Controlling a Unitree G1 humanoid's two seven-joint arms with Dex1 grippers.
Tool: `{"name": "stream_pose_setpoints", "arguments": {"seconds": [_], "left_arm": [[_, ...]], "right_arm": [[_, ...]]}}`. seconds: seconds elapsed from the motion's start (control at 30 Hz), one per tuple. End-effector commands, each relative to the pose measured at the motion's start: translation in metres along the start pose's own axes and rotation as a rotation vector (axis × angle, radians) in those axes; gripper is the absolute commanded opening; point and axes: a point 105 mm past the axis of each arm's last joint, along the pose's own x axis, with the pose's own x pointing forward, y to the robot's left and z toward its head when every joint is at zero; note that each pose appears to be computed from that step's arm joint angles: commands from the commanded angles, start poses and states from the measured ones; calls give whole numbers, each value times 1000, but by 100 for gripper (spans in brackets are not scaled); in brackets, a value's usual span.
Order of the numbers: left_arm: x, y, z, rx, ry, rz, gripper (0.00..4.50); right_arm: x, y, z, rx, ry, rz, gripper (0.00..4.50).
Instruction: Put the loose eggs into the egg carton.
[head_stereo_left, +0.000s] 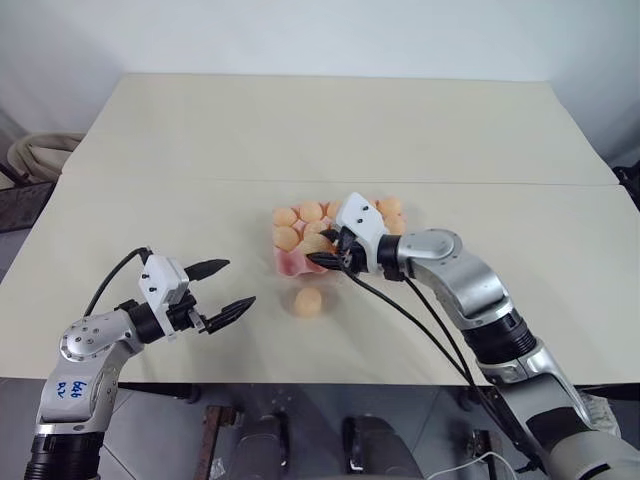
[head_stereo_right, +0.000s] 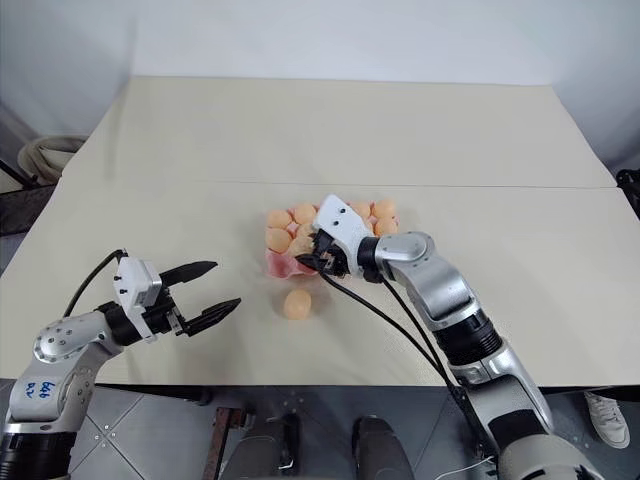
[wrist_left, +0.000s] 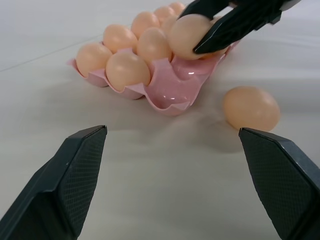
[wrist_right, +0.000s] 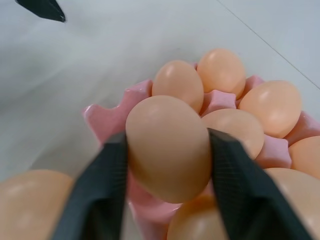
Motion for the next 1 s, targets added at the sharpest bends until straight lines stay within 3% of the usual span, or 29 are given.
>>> {"name": "stream_pose_setpoints", "arguments": {"seconds": [0.03, 0.1, 0.13, 0.2, 0.57, 0.8, 1.0], "left_arm": [[-2, -3, 13, 26, -35, -6, 450], [-3, -3, 13, 25, -35, -6, 450], [-3, -3, 13, 24, -34, -6, 450], [-3, -3, 12, 22, -32, -8, 450], [-3, -3, 3, -8, 3, -40, 450], [-8, -7, -4, 1, 45, -64, 450], [-4, -18, -1, -8, 67, -90, 450]], "right_arm": [[-15, 4, 28, -42, -111, 25, 367], [-24, 9, 35, -76, -148, 55, 436], [-33, 12, 35, -90, -168, 72, 444], [-50, 14, 33, -102, -193, 89, 444], [-148, 6, -46, -93, -161, 13, 444], [-166, 9, -65, -65, -191, -31, 444], [-173, 11, -63, -51, -187, -53, 444]]}}
